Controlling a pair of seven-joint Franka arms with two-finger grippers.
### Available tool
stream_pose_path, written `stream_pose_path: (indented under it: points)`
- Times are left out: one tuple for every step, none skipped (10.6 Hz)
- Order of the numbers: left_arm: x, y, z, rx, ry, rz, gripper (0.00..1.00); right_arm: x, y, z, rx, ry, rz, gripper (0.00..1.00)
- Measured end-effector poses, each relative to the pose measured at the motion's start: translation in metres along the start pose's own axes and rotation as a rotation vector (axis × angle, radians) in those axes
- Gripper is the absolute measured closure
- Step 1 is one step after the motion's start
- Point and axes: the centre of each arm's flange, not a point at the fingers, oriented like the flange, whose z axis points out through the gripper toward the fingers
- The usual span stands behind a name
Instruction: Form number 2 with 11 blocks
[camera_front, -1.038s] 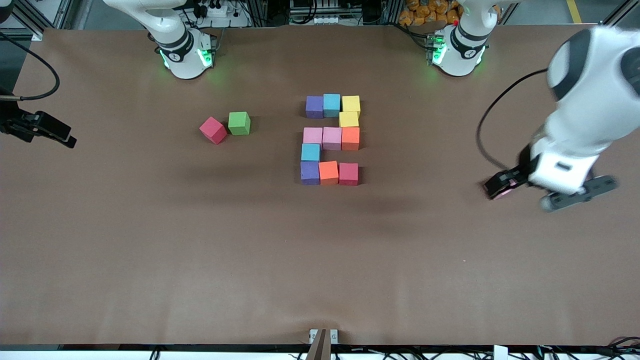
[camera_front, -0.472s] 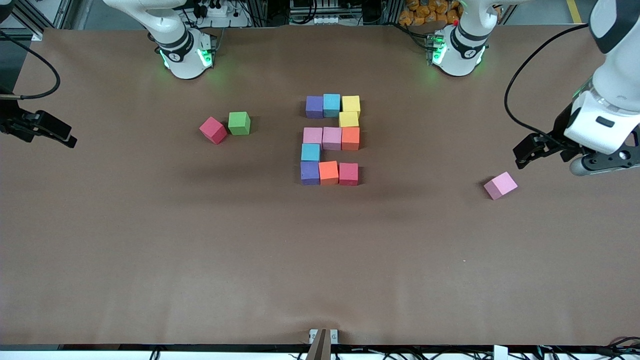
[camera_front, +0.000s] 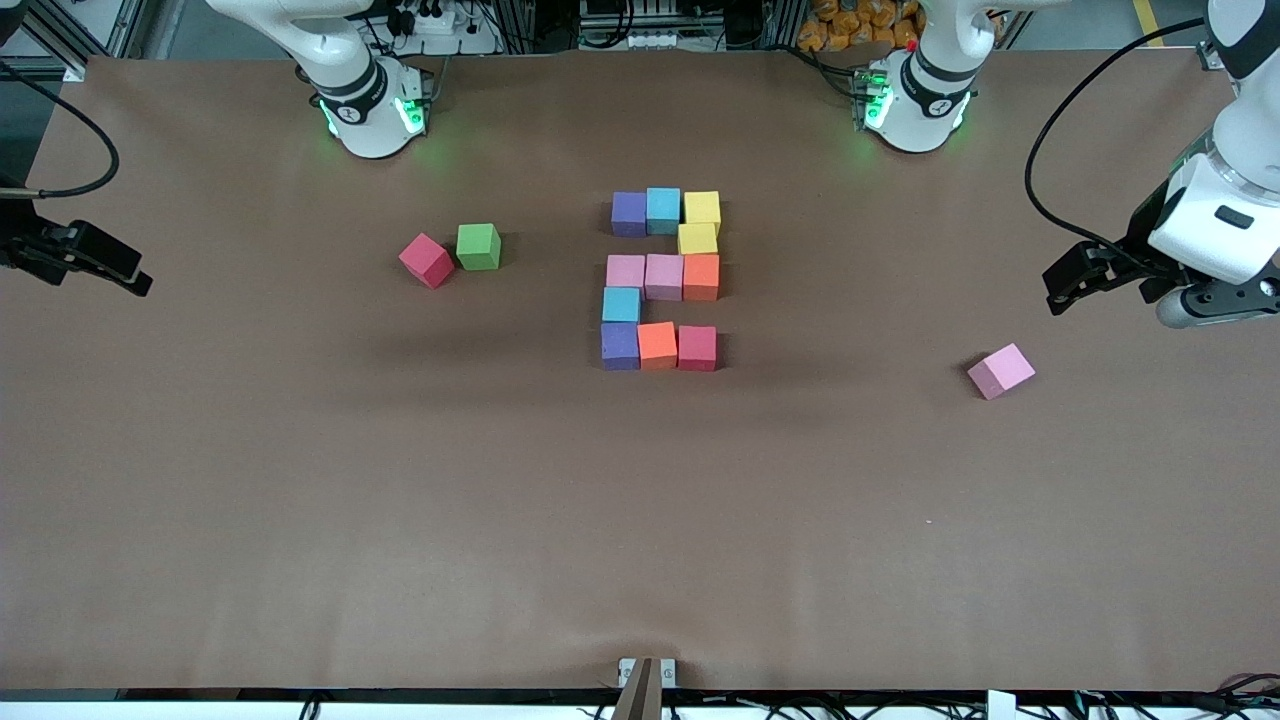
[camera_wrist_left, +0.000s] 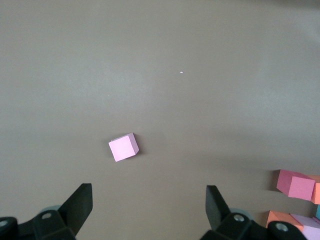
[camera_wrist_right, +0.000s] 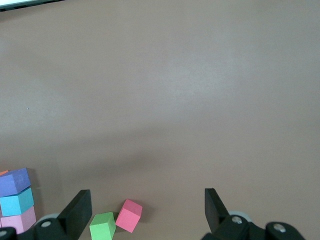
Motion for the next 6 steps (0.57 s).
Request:
stream_pose_path:
  points:
    - [0.0,0.0,0.001,0.001,-0.003,0.0,0.0,0.0,-0.004,-0.002,0.001,0.004,-0.007,0.0]
    - [-0.001,0.0,0.001,0.001,-0.005,0.001,0.0,-0.001,-0.006,-0.004,0.002,0.009,-0.01,0.0]
    - [-0.001,0.001,0.001,0.002,-0.007,0.002,0.0,0.0,-0.006,-0.006,0.002,0.013,-0.01,0.0]
    - [-0.001,0.001,0.001,0.002,-0.007,0.003,0.0,0.0,-0.006,-0.009,0.003,0.019,-0.01,0.0]
    - [-0.001,0.001,0.001,0.002,-0.008,0.002,0.0,0.0,-0.006,-0.011,0.004,0.024,-0.01,0.0]
    - [-0.001,0.0,0.002,0.003,-0.012,0.001,0.0,0.0,-0.006,-0.012,0.004,0.026,-0.01,0.0]
